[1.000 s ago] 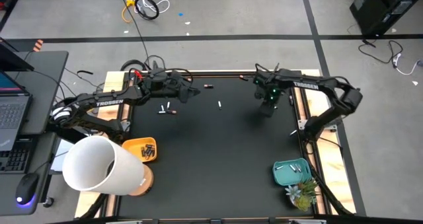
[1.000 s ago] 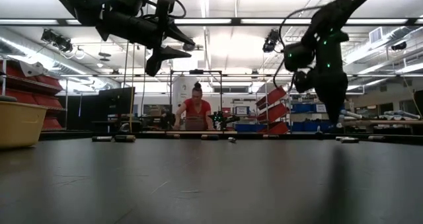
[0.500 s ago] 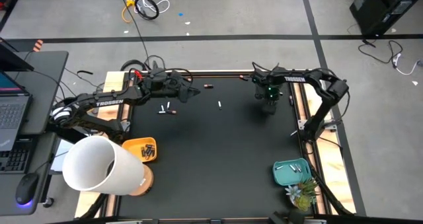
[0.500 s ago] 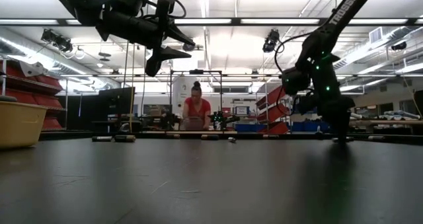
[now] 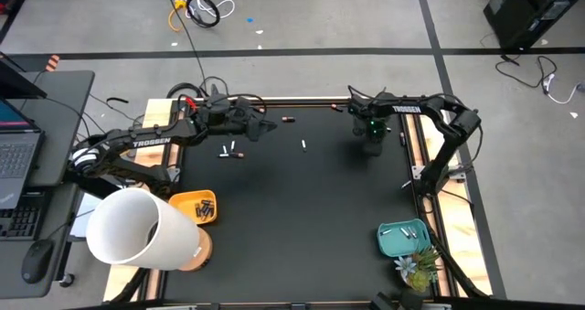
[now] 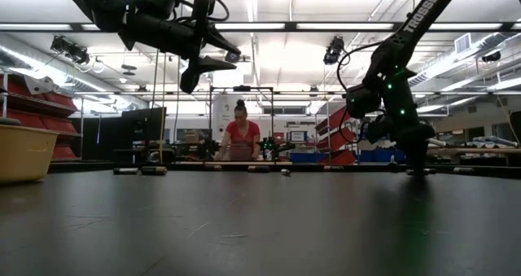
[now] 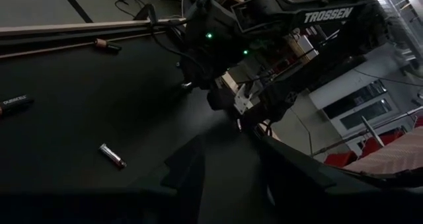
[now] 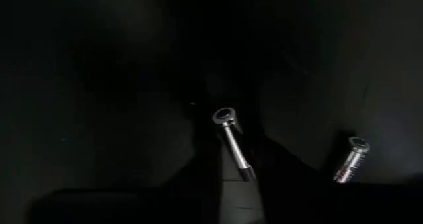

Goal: Sort batteries
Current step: Put the silver battery into the green bin

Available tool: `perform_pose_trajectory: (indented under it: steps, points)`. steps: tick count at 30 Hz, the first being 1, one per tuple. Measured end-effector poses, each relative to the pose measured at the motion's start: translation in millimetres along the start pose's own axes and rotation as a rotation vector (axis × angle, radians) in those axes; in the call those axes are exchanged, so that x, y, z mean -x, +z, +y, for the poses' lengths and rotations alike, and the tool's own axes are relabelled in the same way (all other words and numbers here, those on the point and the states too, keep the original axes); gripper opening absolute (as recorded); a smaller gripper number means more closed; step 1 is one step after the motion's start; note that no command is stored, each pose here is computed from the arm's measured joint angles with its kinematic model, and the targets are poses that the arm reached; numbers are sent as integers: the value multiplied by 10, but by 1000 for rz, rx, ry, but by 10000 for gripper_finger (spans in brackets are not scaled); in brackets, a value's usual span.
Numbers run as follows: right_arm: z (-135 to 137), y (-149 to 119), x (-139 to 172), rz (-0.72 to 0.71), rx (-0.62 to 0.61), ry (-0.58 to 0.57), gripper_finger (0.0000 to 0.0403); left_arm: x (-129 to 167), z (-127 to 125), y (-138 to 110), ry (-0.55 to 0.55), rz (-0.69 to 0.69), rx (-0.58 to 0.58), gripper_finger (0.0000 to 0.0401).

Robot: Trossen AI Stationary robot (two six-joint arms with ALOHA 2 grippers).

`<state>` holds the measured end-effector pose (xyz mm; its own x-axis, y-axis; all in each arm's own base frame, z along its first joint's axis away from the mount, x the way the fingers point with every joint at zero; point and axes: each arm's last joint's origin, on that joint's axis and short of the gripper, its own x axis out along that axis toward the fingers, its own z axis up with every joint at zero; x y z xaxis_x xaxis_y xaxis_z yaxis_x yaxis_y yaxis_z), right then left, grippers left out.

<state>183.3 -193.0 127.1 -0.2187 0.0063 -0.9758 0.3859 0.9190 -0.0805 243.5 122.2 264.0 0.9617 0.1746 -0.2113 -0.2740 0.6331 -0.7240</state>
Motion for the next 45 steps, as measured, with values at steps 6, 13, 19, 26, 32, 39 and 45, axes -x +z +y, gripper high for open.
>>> perform_pose_trajectory:
  steps: [6, 13, 19, 26, 32, 39, 45]
  points:
    - [1, -6, 0, 6, -7, 2, 15, 0, -1, 4, 3, -7, -1, 160]
    - [4, -8, 50, 29, -13, 46, 3, 0, 0, 4, 6, -9, 5, 160]
    - [-66, 42, 395, -32, -23, 96, 3, 0, -1, 5, 5, -10, 28, 160]
    - [-97, -23, 771, -91, -55, 112, 2, 0, -5, 10, 0, -15, 29, 160]
    - [-44, -136, 1152, -303, -172, 278, 1, -4, -15, 1, -3, -12, 59, 160]
    - [213, -571, 1622, -511, -214, 418, 0, -6, -17, 0, 10, -26, 49, 160]
    - [610, -1092, 1895, -551, -199, 515, 0, 0, -21, 46, 20, -86, 5, 160]
